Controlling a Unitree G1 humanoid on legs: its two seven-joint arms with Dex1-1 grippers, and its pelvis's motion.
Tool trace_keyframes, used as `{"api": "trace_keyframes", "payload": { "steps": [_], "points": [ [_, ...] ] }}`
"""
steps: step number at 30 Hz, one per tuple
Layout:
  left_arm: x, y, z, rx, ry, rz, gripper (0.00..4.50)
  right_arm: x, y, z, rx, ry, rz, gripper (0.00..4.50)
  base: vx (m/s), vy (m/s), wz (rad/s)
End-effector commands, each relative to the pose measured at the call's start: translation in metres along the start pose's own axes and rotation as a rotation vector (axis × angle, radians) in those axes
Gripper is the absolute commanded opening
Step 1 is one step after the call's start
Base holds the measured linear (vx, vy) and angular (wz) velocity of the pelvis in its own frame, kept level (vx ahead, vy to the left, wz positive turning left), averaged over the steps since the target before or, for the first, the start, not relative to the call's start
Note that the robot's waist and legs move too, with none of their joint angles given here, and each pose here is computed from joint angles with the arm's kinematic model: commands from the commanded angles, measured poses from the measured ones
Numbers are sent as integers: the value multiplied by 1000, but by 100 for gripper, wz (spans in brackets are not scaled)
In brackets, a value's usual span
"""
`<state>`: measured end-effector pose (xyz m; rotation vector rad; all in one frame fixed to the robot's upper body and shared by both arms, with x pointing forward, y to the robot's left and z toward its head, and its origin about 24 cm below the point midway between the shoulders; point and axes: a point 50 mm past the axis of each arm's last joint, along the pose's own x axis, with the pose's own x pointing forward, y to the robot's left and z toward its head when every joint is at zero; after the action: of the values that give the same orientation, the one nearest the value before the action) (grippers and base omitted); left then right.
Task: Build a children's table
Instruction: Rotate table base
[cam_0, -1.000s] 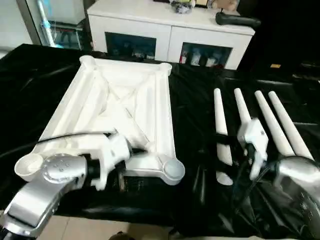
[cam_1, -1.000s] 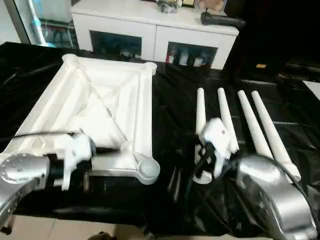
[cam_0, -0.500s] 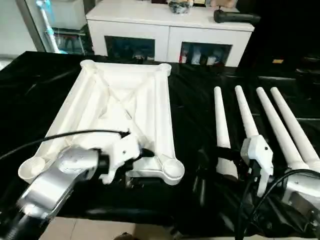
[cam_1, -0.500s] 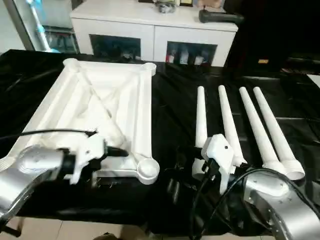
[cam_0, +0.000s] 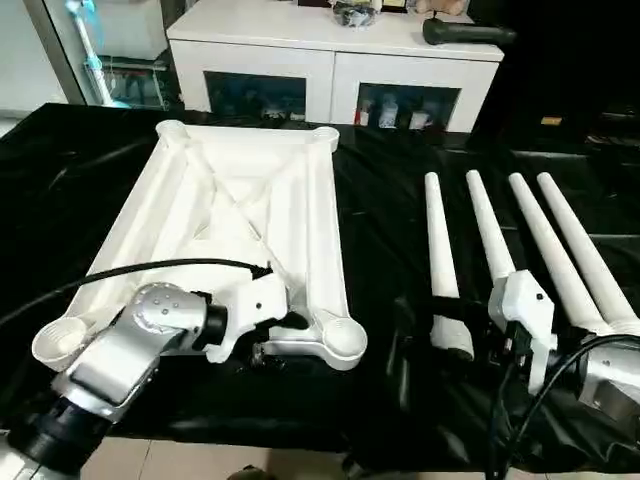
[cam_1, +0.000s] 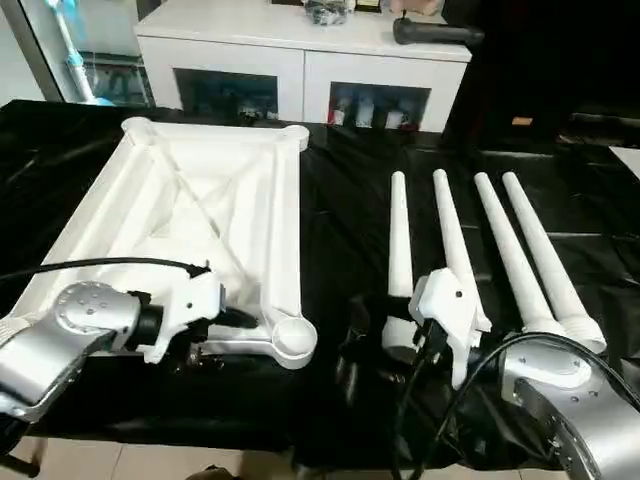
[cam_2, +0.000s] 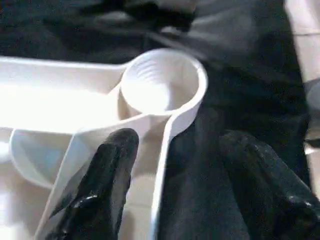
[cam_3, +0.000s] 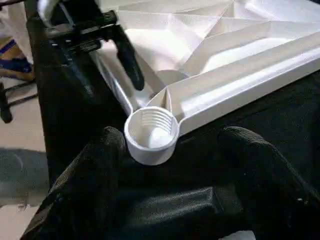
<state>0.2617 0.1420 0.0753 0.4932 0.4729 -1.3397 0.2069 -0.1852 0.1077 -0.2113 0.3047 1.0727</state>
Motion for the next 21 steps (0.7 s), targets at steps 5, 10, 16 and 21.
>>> {"api": "trace_keyframes", "payload": {
  "steps": [5,10,16,21],
  "points": [
    [1,5,-2,39,48,14,238,0,4,0,-16,28,27,331,0,0,0],
    [1,7,-4,40,72,11,196,3,5,0,-12,26,30,331,0,0,0],
    [-1,7,-9,30,104,5,147,4,5,0,-15,30,29,331,0,0,0],
    [-2,5,-16,22,141,-10,100,5,4,-1,-18,32,24,331,0,0,0]
  ]
}}
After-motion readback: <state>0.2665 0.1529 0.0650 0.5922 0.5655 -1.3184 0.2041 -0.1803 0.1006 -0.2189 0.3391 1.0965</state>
